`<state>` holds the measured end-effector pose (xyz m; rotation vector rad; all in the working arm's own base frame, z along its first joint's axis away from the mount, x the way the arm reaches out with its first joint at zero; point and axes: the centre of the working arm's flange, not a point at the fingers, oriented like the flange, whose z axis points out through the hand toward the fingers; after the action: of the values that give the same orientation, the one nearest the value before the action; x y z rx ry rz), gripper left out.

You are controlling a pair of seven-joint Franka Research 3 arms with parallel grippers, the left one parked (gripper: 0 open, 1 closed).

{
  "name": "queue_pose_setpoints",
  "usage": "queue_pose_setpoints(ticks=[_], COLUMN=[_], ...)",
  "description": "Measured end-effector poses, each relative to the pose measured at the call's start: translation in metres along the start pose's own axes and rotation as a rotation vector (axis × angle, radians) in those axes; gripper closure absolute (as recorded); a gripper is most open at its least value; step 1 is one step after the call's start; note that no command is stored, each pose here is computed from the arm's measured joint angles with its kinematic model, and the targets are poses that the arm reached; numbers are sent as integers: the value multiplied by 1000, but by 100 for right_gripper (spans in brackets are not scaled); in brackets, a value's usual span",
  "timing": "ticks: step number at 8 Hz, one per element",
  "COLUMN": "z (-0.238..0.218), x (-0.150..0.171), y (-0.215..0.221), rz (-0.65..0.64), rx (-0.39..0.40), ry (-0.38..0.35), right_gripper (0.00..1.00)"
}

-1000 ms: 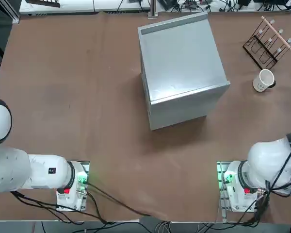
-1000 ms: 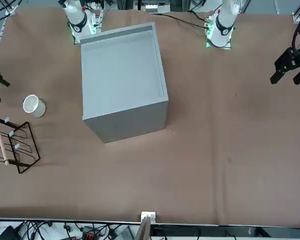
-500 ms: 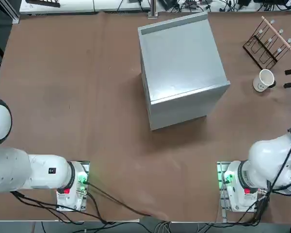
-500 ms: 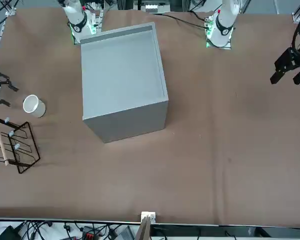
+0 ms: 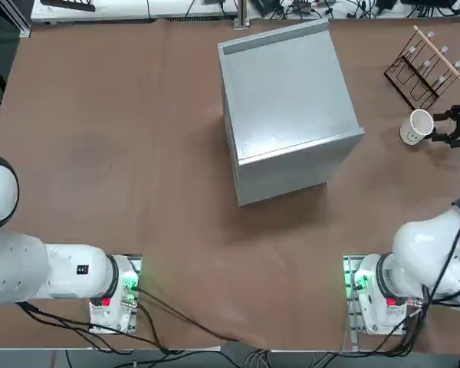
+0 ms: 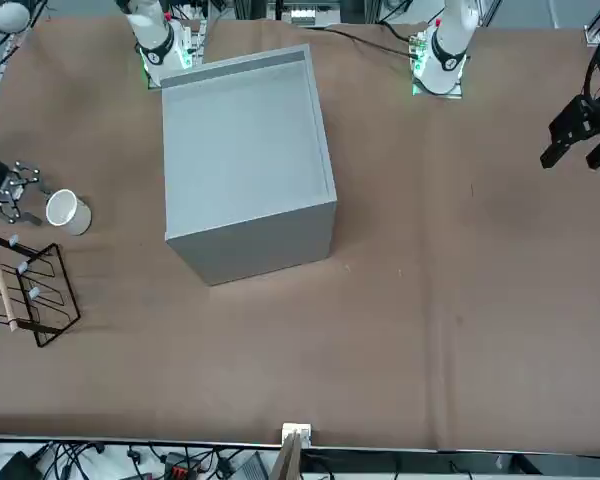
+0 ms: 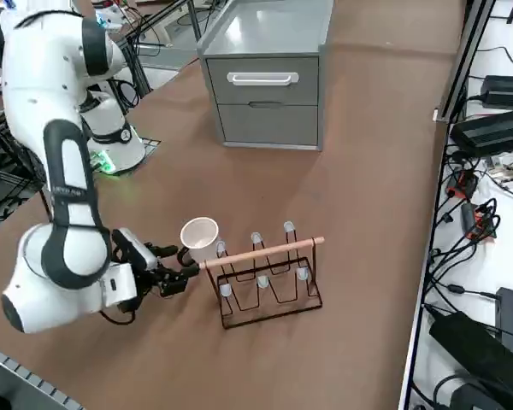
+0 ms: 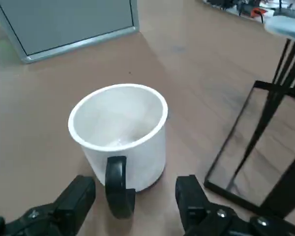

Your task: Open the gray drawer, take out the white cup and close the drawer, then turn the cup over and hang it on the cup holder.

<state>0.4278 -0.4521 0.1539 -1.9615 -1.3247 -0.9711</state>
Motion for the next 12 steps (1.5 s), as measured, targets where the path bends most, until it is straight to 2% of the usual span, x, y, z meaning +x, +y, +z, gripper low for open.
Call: queue_pose_setpoints(ticks=[4, 7, 8, 11, 12], z=[16, 20, 18, 16, 17], x=[-14, -19, -20, -18, -13], y=[1, -4, -4, -3, -3], rz=[-21, 5, 7, 56, 86], rx=[47, 61, 57, 58, 80], ry=[100, 142, 147, 156, 180], right_gripper=[0, 7, 17, 77, 80])
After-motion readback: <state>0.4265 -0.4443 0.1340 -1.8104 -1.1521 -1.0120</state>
